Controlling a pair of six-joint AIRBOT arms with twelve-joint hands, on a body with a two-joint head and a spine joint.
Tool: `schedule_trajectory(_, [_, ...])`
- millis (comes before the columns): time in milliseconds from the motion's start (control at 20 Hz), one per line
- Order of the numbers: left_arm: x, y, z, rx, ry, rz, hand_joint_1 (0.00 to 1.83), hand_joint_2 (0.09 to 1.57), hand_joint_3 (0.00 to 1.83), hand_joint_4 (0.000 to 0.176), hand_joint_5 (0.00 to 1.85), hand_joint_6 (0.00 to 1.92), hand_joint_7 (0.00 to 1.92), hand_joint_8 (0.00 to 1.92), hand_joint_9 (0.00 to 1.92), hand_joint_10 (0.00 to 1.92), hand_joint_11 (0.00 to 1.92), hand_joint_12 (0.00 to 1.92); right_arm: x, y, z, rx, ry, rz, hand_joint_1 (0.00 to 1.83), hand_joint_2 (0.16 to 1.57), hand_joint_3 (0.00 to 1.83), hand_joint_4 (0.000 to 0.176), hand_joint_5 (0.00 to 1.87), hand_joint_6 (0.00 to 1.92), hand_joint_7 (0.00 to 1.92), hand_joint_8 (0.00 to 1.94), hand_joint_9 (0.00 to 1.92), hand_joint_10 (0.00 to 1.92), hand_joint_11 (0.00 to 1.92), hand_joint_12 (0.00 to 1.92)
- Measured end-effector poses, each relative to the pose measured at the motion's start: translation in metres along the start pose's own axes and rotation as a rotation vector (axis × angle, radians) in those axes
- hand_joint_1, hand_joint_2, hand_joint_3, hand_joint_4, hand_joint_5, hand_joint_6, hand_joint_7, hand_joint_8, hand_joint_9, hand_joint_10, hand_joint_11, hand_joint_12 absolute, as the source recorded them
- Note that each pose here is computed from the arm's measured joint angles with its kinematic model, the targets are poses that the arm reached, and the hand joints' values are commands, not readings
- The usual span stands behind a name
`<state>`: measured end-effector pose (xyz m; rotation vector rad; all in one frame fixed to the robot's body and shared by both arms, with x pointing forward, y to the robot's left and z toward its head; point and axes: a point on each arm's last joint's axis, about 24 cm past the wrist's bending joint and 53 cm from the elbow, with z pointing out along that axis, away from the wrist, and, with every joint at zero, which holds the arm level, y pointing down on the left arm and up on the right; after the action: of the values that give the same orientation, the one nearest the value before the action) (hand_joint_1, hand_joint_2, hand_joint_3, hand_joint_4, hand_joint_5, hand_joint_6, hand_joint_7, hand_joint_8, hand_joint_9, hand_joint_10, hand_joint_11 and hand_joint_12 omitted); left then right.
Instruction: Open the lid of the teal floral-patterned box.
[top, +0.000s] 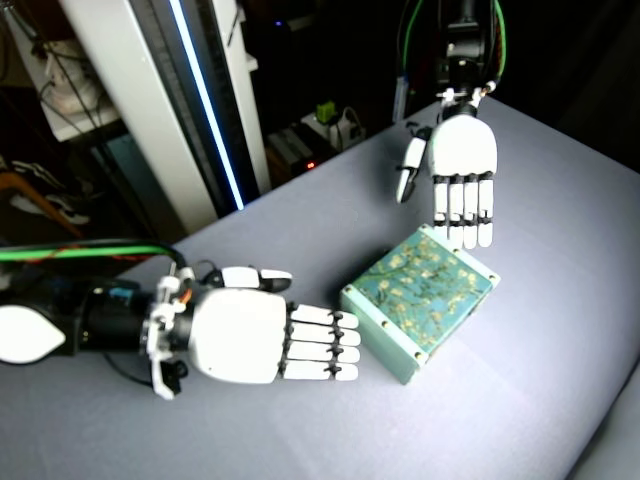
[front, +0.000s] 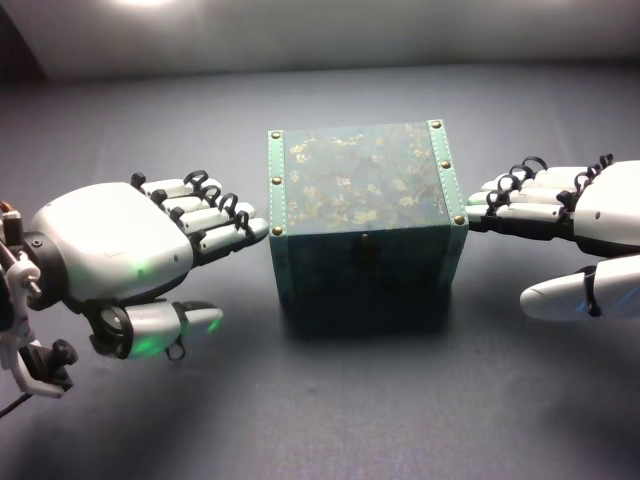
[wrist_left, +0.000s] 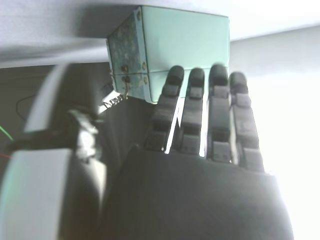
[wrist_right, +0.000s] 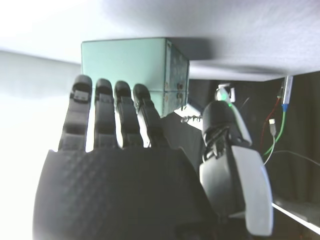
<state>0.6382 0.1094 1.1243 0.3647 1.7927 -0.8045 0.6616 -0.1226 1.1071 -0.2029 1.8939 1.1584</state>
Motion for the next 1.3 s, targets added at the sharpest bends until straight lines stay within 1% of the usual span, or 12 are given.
schedule_trajectory(150, [-0.001, 0.001, 0.002, -0.002, -0.006, -0.006, 0.71, 1.57, 0.05, 0.0, 0.01, 0.0, 0.02, 0.0, 0.11, 0.0, 0.05, 0.04, -0.001, 0.0, 0.0, -0.001, -0.006, 0.008, 0.0, 1.28, 0.0, 0.0, 0.0, 0.0, 0.0, 0.0, 0.0, 0.0, 0.0, 0.0])
schedule_trajectory(200, [-0.002, 0.001, 0.002, -0.003, -0.01, -0.01, 0.67, 1.57, 0.09, 0.0, 0.0, 0.0, 0.03, 0.01, 0.07, 0.0, 0.03, 0.02, -0.002, 0.0, 0.0, -0.002, -0.01, 0.012, 0.0, 1.29, 0.0, 0.016, 0.0, 0.0, 0.0, 0.0, 0.0, 0.0, 0.06, 0.02])
schedule_trajectory(300, [-0.004, -0.001, 0.004, 0.002, -0.021, -0.029, 0.73, 1.56, 0.08, 0.0, 0.0, 0.0, 0.03, 0.0, 0.08, 0.0, 0.04, 0.03, -0.005, 0.0, 0.0, -0.001, -0.023, 0.026, 0.0, 1.3, 0.0, 0.01, 0.0, 0.0, 0.0, 0.0, 0.01, 0.0, 0.1, 0.04])
schedule_trajectory(400, [-0.007, -0.004, 0.005, 0.01, -0.033, -0.031, 0.93, 1.52, 0.05, 0.0, 0.01, 0.0, 0.04, 0.0, 0.1, 0.0, 0.09, 0.04, -0.011, -0.002, 0.0, 0.004, -0.044, 0.046, 0.0, 1.26, 0.0, 0.047, 0.0, 0.0, 0.0, 0.0, 0.07, 0.02, 0.22, 0.1])
schedule_trajectory(450, [-0.009, -0.004, 0.006, 0.012, -0.039, -0.031, 0.88, 1.54, 0.05, 0.0, 0.03, 0.0, 0.05, 0.0, 0.1, 0.0, 0.08, 0.03, -0.013, -0.002, -0.001, 0.004, -0.052, 0.055, 0.0, 1.22, 0.0, 0.041, 0.0, 0.0, 0.0, 0.0, 0.05, 0.01, 0.16, 0.08])
schedule_trajectory(500, [-0.01, -0.005, 0.005, 0.014, -0.046, -0.036, 0.85, 1.54, 0.04, 0.0, 0.03, 0.0, 0.05, 0.0, 0.1, 0.0, 0.1, 0.04, -0.014, -0.001, -0.001, 0.0, -0.058, 0.06, 0.0, 1.16, 0.0, 0.076, 0.0, 0.0, 0.0, 0.0, 0.11, 0.01, 0.25, 0.15])
schedule_trajectory(600, [-0.017, -0.005, 0.005, 0.018, -0.075, -0.062, 0.85, 1.55, 0.04, 0.0, 0.04, 0.0, 0.11, 0.0, 0.2, 0.01, 0.26, 0.11, -0.02, 0.001, -0.001, -0.011, -0.082, 0.083, 0.0, 1.28, 0.0, 0.078, 0.0, 0.0, 0.0, 0.0, 0.12, 0.0, 0.23, 0.19])
schedule_trajectory(700, [-0.025, -0.005, 0.004, 0.021, -0.109, -0.084, 0.79, 1.57, 0.07, 0.0, 0.02, 0.0, 0.07, 0.0, 0.14, 0.0, 0.18, 0.08, -0.027, 0.003, -0.002, -0.025, -0.107, 0.103, 0.0, 1.32, 0.01, 0.057, 0.0, 0.0, 0.0, 0.0, 0.02, 0.0, 0.08, 0.13])
schedule_trajectory(750, [-0.03, -0.004, 0.002, 0.022, -0.131, -0.097, 0.78, 1.57, 0.08, 0.0, 0.03, 0.0, 0.08, 0.01, 0.13, 0.0, 0.13, 0.06, -0.031, 0.005, -0.003, -0.033, -0.123, 0.116, 0.0, 1.36, 0.01, 0.016, 0.0, 0.0, 0.0, 0.0, 0.0, 0.0, 0.02, 0.08])
schedule_trajectory(800, [-0.033, -0.004, 0.001, 0.024, -0.15, -0.109, 0.85, 1.55, 0.07, 0.0, 0.0, 0.0, 0.06, 0.0, 0.22, 0.02, 0.09, 0.05, -0.034, 0.007, -0.003, -0.043, -0.135, 0.125, 0.0, 1.34, 0.01, 0.0, 0.0, 0.0, 0.0, 0.0, 0.0, 0.0, 0.0, 0.03])
schedule_trajectory(1050, [-0.056, -0.002, -0.004, 0.031, -0.247, -0.157, 0.88, 1.53, 0.02, 0.018, 0.0, 0.0, 0.02, 0.0, 0.11, 0.01, 0.09, 0.03, -0.051, 0.018, -0.004, -0.105, -0.212, 0.19, 0.0, 1.27, 0.0, 0.0, 0.04, 0.01, 0.05, 0.01, 0.04, 0.01, 0.06, 0.02])
schedule_trajectory(1300, [-0.07, 0.004, -0.005, 0.023, -0.318, -0.21, 0.88, 1.53, 0.0, 0.003, 0.0, 0.0, 0.0, 0.0, 0.14, 0.03, 0.25, 0.12, -0.059, 0.021, 0.002, -0.145, -0.265, 0.24, 0.0, 1.25, 0.0, 0.0, 0.06, 0.0, 0.08, 0.0, 0.06, 0.0, 0.07, 0.03])
